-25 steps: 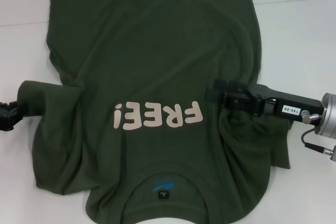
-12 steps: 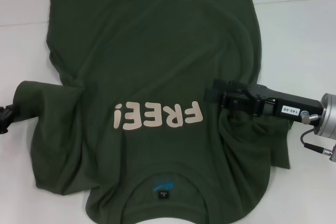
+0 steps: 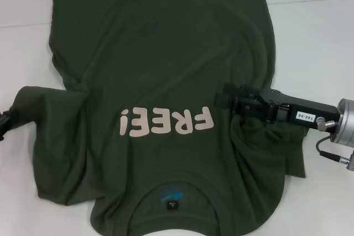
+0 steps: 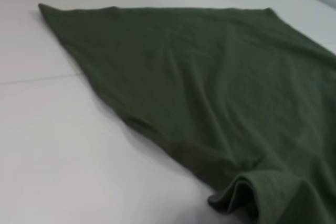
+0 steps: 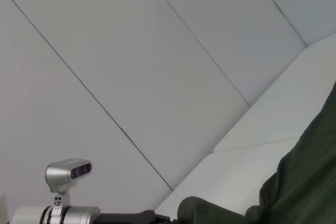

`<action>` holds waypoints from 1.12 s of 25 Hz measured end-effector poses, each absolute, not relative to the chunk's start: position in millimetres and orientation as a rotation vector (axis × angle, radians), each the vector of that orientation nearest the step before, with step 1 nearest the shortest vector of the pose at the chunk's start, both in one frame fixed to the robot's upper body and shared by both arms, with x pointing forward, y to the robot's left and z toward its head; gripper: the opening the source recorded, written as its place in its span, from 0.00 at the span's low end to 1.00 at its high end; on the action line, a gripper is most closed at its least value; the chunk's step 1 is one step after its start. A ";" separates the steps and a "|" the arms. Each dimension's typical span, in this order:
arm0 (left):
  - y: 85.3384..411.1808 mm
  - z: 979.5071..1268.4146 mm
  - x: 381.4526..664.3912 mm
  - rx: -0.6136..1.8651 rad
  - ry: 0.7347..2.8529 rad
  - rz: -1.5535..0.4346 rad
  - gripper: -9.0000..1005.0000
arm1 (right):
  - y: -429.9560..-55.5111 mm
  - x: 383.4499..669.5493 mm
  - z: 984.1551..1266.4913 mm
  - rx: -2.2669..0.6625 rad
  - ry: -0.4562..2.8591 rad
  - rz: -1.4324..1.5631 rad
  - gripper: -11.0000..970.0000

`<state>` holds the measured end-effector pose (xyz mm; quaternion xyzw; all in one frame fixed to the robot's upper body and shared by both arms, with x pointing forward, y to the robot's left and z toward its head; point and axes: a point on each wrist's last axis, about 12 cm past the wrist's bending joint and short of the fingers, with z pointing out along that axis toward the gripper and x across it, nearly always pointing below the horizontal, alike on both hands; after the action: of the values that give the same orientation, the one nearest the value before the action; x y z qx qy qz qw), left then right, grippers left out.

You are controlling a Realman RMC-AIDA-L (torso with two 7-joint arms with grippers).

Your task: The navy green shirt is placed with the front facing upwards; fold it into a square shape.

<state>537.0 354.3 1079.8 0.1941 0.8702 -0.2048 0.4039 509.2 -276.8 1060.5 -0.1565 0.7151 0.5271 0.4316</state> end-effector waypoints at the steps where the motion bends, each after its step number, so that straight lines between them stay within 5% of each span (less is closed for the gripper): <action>1: 355.1 1082.2 535.9 0.494 2.191 -0.529 0.03 | -276.8 509.2 1060.5 -0.390 1.783 1.314 0.93; 8: 351.0 1099.8 528.8 0.551 2.133 -0.639 0.04 | -277.3 509.9 1059.9 -0.384 1.790 1.307 0.91; 14: 344.7 1113.9 525.2 0.586 2.085 -0.739 0.05 | -277.1 510.1 1059.9 -0.384 1.790 1.307 0.78; 28: 320.5 1113.8 523.2 0.635 2.093 -0.911 0.08 | -273.7 511.0 1060.2 -0.390 1.784 1.314 0.79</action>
<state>523.2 320.5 1113.8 0.2484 0.8184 -0.3563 0.3764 511.0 -273.7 1060.2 -0.1563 0.7154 0.5268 0.4315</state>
